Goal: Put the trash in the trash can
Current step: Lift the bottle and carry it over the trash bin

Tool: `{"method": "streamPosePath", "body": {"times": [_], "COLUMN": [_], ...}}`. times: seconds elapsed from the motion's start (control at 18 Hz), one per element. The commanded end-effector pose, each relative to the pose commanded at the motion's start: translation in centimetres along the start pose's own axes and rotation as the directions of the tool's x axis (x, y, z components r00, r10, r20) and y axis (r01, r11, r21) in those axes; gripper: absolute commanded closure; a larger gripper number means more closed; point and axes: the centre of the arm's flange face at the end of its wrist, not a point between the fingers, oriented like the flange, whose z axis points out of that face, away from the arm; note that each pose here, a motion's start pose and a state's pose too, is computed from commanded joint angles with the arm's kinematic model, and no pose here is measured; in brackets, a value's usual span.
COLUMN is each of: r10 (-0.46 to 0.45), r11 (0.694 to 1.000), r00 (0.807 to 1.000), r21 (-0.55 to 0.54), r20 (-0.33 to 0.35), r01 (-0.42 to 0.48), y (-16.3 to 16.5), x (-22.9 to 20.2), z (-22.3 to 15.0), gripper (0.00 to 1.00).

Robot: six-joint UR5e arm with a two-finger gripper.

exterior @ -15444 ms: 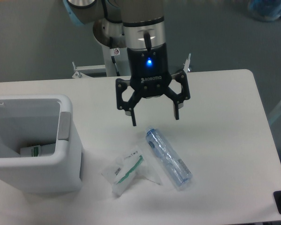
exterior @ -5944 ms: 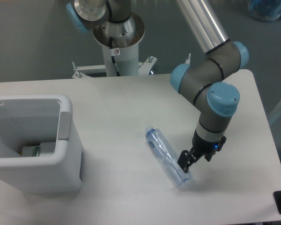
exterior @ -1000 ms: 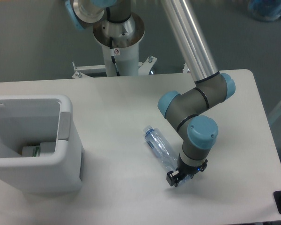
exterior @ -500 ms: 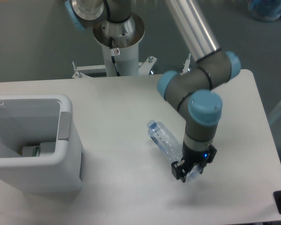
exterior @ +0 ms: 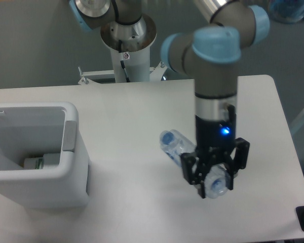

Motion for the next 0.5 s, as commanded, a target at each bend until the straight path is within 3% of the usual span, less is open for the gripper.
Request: {"method": "streamPosePath", "body": {"times": [0.22,0.5], "r10": [0.052,0.143], "r11": [0.997,0.982], "r00": [0.997,0.979], "r21": [0.062,0.143], "r20": [-0.048,-0.145], "r01": [-0.049,-0.122], "y": [-1.2,-1.8], "x": [4.0,10.8], "z": [-2.9,-5.5], "gripper": [0.33,0.33]}}
